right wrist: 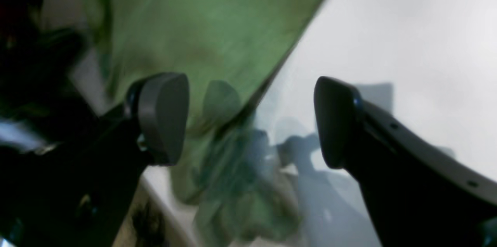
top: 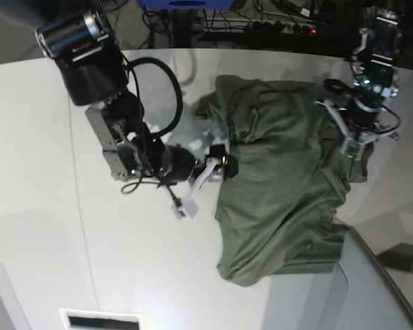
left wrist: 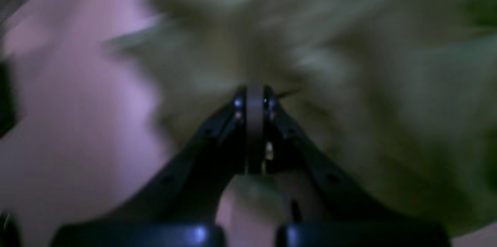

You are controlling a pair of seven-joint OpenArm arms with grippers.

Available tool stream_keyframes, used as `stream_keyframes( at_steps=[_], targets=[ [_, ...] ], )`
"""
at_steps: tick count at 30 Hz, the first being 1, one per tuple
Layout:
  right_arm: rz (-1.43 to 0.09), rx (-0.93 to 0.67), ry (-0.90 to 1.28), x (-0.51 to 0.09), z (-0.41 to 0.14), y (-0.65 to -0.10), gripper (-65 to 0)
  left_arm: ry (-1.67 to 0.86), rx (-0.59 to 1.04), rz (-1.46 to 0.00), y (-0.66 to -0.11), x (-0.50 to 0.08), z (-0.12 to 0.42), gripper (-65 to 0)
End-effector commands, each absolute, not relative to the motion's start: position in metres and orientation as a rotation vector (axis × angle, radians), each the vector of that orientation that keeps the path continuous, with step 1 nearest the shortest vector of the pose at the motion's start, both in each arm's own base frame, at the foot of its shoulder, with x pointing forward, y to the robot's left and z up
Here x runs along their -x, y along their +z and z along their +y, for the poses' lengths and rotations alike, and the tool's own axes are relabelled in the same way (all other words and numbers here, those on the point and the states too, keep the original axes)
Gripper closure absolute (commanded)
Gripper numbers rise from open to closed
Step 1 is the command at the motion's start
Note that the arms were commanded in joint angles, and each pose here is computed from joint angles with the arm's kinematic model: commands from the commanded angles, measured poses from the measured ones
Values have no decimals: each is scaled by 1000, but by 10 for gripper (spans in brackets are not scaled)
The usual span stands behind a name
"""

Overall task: Layout the t-shirt on the table in an organized manner, then fold the t-shirt properly
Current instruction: 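Release the left gripper and grasp the shirt body with it again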

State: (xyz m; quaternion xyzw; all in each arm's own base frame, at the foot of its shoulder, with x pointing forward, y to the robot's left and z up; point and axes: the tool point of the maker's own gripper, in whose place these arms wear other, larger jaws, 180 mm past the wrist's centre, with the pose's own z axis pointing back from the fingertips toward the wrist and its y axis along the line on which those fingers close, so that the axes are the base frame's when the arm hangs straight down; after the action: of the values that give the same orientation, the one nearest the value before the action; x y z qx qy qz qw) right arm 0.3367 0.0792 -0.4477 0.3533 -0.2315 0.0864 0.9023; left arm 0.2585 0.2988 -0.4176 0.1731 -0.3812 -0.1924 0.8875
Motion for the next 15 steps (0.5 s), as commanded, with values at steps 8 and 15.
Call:
stream_keyframes(
  at_steps=[8, 15],
  targets=[
    [-574, -688, 93, -402, 63, -443, -474, -352, -459, -803, -385, -220, 341, 0],
    [-533, -699, 60, -393, 77, -456, -474, -285, -481, -792, -382, -198, 351, 0]
  ],
)
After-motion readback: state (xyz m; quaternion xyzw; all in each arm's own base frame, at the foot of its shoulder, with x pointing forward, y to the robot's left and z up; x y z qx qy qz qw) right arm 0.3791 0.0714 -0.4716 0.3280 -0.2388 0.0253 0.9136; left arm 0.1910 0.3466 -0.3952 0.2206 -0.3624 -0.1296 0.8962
